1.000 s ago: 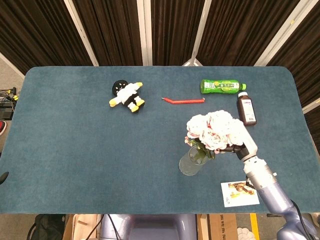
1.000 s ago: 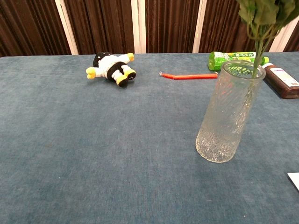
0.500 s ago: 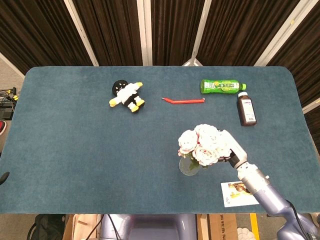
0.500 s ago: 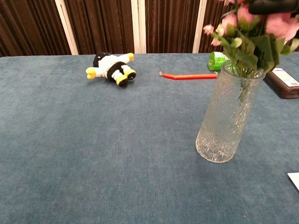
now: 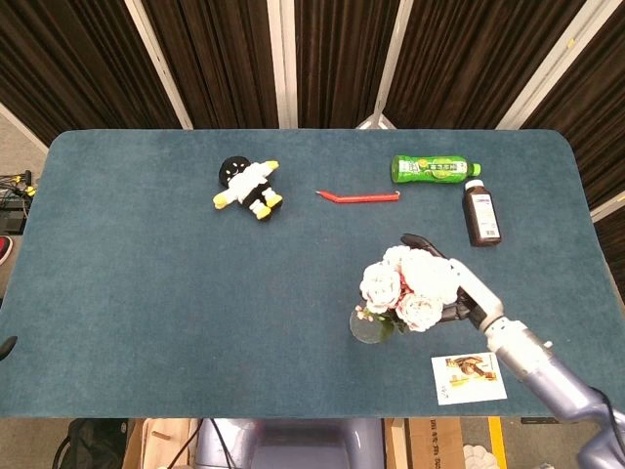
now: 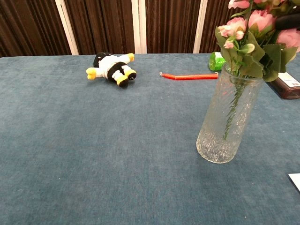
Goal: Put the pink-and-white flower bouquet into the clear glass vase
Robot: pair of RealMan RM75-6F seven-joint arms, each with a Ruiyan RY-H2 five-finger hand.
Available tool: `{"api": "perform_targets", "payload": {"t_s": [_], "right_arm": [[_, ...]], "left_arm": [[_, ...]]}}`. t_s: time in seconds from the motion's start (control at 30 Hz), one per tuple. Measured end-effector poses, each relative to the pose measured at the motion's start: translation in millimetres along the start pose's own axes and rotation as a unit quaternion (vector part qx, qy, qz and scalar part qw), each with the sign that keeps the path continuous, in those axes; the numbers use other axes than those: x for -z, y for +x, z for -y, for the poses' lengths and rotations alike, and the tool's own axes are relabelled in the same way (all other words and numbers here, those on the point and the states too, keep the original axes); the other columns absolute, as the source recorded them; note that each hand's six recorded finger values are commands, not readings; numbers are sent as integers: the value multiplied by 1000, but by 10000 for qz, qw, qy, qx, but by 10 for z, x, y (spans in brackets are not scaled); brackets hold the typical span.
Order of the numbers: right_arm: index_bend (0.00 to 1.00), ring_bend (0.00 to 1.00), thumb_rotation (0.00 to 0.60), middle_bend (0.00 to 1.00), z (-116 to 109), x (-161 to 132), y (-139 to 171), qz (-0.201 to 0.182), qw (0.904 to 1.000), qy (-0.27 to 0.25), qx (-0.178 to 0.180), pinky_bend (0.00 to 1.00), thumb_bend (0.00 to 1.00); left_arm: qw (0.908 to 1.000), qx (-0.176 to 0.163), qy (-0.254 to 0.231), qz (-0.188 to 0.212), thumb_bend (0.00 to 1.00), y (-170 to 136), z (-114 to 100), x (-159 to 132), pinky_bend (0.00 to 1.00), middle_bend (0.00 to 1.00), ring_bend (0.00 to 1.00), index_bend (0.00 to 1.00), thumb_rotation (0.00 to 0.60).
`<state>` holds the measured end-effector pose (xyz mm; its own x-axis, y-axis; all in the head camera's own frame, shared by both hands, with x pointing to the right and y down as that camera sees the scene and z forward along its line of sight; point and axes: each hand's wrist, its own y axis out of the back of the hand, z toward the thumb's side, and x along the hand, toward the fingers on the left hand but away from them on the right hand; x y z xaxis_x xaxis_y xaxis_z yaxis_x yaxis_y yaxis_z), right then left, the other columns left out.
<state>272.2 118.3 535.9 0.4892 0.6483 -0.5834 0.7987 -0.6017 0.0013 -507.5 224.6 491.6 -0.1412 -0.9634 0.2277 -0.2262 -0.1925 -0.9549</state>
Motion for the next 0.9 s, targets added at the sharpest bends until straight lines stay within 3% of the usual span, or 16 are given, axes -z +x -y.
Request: {"api": "perform_targets", "payload": {"t_s": [0.2, 0.43, 0.6, 0.7, 0.77, 0.9], "right_arm": [[0, 8, 600, 22, -172, 143, 308, 172, 9990, 403, -73, 0, 205], [7, 29, 600, 22, -380, 352, 899, 272, 9926, 1115, -392, 0, 202], [20, 64, 600, 22, -645, 426, 1248, 401, 9814, 1873, -80, 0, 202], [30, 64, 600, 22, -718, 496, 1372, 544, 9690, 2385, 337, 0, 202], [40, 63, 600, 22, -740, 527, 1438, 550, 9547, 2840, 706, 0, 202], [46, 46, 600, 22, -694, 606, 1542, 478, 9106, 3847, 1436, 0, 201]], "left_arm": [[10000, 28, 12, 11, 215, -4, 17, -11, 0, 0, 0, 189, 600], [10000, 31, 11, 41, 215, -17, 25, -36, 0, 0, 0, 189, 600], [10000, 10, 1, 13, 216, -17, 14, -24, 0, 0, 0, 198, 600], [10000, 10, 2, 12, 215, -20, 10, -21, 0, 0, 0, 199, 600], [10000, 23, 3, 12, 216, -21, 14, -21, 0, 0, 0, 199, 600], [10000, 46, 10, 20, 216, -25, 18, -20, 0, 0, 0, 199, 600]]}}
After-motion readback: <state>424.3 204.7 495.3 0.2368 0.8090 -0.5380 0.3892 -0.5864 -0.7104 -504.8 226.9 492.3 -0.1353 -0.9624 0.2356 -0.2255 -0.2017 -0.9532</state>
